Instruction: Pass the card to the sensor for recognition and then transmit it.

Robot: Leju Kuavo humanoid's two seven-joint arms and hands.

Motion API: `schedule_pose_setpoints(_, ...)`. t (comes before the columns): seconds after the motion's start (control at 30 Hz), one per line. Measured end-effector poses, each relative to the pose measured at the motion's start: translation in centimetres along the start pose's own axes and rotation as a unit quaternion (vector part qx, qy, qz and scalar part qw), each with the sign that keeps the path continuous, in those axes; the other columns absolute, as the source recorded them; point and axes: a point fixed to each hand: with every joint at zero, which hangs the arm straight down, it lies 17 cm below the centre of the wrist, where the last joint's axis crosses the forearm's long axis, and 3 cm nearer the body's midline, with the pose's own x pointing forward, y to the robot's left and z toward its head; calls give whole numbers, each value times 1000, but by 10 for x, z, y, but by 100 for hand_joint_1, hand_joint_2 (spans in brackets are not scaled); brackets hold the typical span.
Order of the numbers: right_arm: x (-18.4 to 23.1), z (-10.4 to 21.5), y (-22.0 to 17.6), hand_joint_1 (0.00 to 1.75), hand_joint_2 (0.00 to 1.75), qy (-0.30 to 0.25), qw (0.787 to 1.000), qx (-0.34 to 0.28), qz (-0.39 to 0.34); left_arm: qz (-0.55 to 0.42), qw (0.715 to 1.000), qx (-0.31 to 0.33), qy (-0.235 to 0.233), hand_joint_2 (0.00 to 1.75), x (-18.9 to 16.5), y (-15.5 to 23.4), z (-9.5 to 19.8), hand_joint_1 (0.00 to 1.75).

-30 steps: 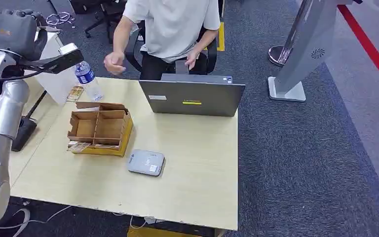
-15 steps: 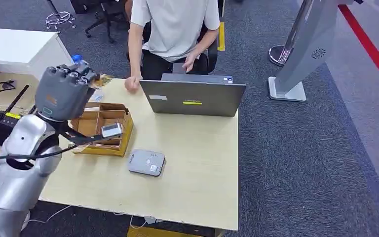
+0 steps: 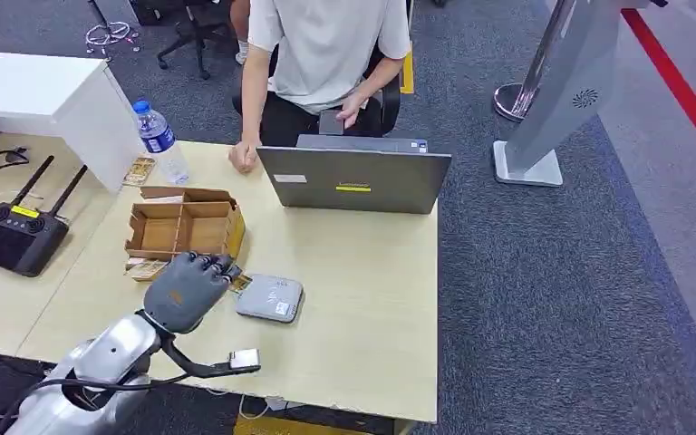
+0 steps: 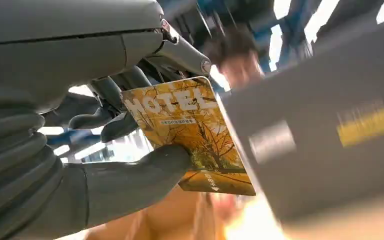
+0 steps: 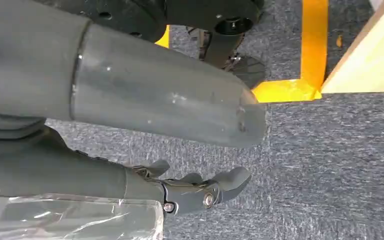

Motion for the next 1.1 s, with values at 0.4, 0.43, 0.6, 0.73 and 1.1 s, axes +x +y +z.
schedule_pose_setpoints(0.4, 2, -1, 2, 0, 0, 1, 1000, 6, 16, 41, 995, -90, 30, 175, 3, -75, -10, 175)
schedule_pose_setpoints(0.43, 3, -1, 3, 0, 0, 1, 1000, 6, 19, 43, 994, -93, 34, 175, 3, -78, -12, 175)
schedule_pose_setpoints(0.6, 6, -1, 3, 0, 0, -1, 1000, 7, 23, 51, 993, -94, 46, 175, 3, -81, -27, 175)
schedule_pose_setpoints(0.73, 10, -2, 4, 0, 0, -4, 1000, 9, 28, 57, 993, -94, 52, 175, 3, -83, -38, 175)
schedule_pose_setpoints(1.1, 12, -2, 5, 0, 0, -7, 999, 11, 36, 72, 996, -1, 55, 175, 6, -46, -60, 175)
